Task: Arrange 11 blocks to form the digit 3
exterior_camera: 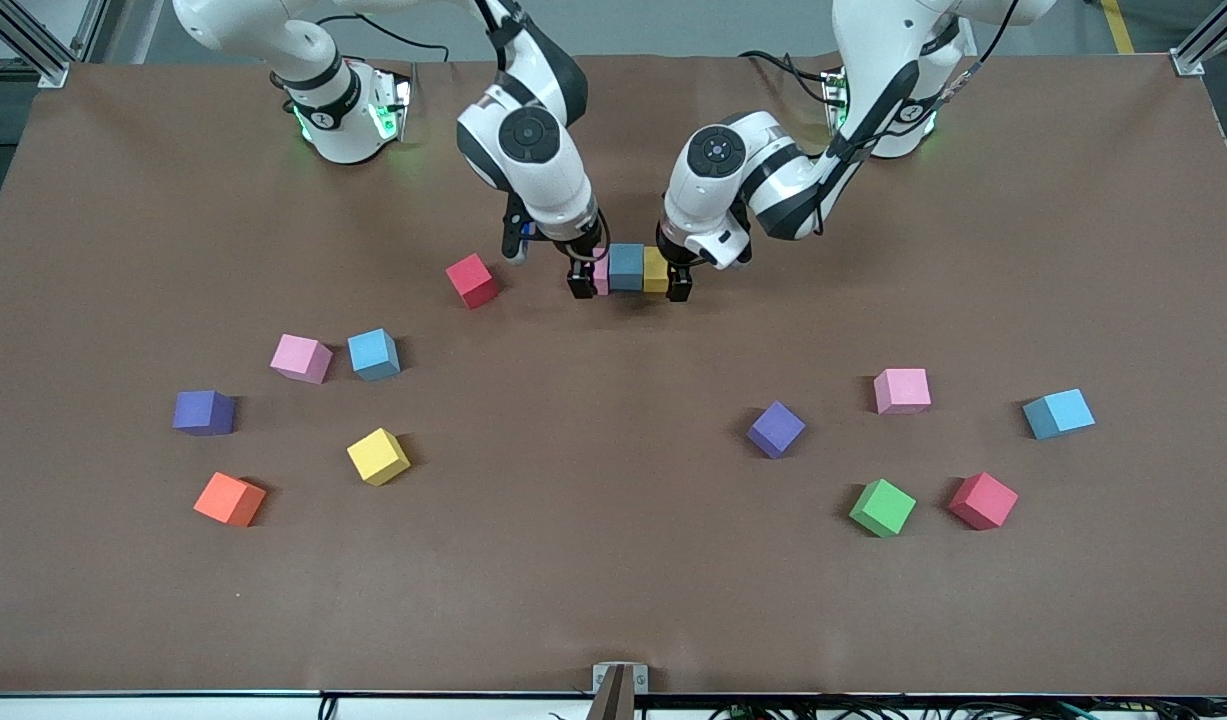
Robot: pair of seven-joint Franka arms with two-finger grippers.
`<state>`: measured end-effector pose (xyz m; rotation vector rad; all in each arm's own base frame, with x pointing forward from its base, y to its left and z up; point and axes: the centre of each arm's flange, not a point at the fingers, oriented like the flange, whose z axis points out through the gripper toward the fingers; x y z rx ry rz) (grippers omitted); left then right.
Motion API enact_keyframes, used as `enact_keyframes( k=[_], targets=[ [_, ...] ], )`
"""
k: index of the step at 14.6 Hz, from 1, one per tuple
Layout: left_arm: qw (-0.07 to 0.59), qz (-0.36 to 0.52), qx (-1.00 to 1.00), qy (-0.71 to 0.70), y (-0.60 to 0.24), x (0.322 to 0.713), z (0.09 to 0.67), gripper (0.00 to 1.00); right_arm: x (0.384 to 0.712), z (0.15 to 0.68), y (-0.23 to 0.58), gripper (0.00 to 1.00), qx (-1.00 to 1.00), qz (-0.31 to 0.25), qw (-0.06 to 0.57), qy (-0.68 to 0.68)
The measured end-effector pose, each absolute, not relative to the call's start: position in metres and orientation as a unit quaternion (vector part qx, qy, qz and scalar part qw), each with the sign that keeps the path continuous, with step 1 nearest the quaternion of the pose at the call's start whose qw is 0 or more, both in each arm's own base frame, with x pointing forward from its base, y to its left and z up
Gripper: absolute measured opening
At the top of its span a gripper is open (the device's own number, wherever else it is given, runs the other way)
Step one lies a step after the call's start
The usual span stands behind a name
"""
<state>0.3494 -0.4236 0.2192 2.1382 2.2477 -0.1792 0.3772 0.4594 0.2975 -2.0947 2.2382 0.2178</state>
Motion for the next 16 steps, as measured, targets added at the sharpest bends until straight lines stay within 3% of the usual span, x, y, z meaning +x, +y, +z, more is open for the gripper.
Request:
enact_keyframes(
  k=[4, 8, 12, 16],
  targets=[
    [0.024, -0.032, 0.695, 0.718, -0.42, 0.377, 0.266, 1.0, 0.397, 0.315, 0.442, 1.0, -0.686, 0.059, 0.046, 0.724],
    [0.005, 0.008, 0.725, 0.689, -0.418, 0.396, 0.34, 1.0, 0.45, 0.312, 0.382, 1.0, -0.755, -0.009, 0.026, 0.655],
    [0.011, 0.024, 0.768, 0.639, -0.389, 0.462, 0.423, 1.0, 0.494, 0.313, 0.323, 1.0, -0.85, -0.041, 0.01, 0.525],
    [0.007, 0.028, 0.826, 0.563, -0.324, 0.523, 0.453, 1.0, 0.524, 0.311, 0.272, 1.0, -0.911, -0.042, -0.004, 0.41]
  ],
)
